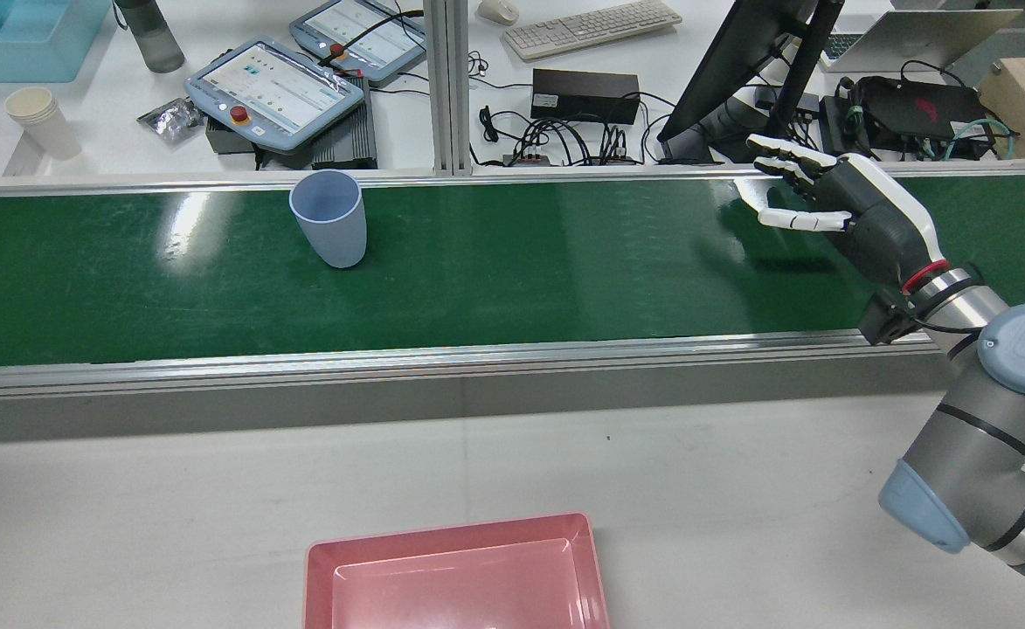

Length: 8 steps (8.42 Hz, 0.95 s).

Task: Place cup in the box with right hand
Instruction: 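Position the open right hand on the belt in the blue cup's path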

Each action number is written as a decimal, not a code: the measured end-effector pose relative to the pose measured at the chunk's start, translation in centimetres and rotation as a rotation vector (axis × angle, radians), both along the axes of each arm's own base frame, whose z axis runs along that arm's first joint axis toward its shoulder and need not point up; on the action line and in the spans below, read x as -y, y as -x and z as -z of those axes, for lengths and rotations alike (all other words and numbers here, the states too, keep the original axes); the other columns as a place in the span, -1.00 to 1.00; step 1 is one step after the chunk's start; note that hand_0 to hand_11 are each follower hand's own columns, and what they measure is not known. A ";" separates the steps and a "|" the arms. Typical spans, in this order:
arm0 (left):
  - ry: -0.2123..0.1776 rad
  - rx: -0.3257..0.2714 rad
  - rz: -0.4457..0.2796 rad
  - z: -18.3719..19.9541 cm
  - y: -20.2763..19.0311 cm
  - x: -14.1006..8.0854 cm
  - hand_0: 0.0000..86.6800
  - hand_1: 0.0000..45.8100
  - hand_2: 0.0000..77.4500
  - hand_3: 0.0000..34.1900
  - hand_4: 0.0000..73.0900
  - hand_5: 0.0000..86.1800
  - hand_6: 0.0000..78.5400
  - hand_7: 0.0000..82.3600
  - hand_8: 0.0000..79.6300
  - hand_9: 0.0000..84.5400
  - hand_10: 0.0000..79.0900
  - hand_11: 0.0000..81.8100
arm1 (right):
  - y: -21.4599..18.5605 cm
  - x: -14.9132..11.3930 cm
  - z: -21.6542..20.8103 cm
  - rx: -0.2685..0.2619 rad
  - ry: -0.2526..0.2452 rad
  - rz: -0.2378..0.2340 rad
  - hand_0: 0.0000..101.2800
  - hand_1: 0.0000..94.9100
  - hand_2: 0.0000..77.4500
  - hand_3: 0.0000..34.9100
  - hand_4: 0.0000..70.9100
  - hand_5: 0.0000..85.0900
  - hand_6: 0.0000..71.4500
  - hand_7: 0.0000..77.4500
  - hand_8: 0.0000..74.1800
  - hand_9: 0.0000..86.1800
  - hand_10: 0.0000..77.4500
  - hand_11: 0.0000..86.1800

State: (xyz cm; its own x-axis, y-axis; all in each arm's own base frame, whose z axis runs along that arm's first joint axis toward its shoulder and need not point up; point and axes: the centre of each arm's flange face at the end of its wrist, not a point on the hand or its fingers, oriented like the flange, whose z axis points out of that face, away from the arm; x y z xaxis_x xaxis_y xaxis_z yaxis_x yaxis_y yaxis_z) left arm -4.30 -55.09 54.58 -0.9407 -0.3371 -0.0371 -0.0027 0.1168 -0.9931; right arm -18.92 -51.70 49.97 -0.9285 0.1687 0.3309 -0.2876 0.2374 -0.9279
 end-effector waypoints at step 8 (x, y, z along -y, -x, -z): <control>0.001 0.000 0.000 0.0 0.0 0.0 -1.00 -0.98 -0.97 -1.00 -0.97 -0.99 -0.99 -0.99 -1.00 -1.00 -1.00 -1.00 | 1.4 -0.5 0.8 -0.008 -0.016 0.007 -0.09 -0.64 -0.66 -0.84 -1.00 -0.86 -0.85 -0.41 -0.74 -0.63 -0.99 -0.99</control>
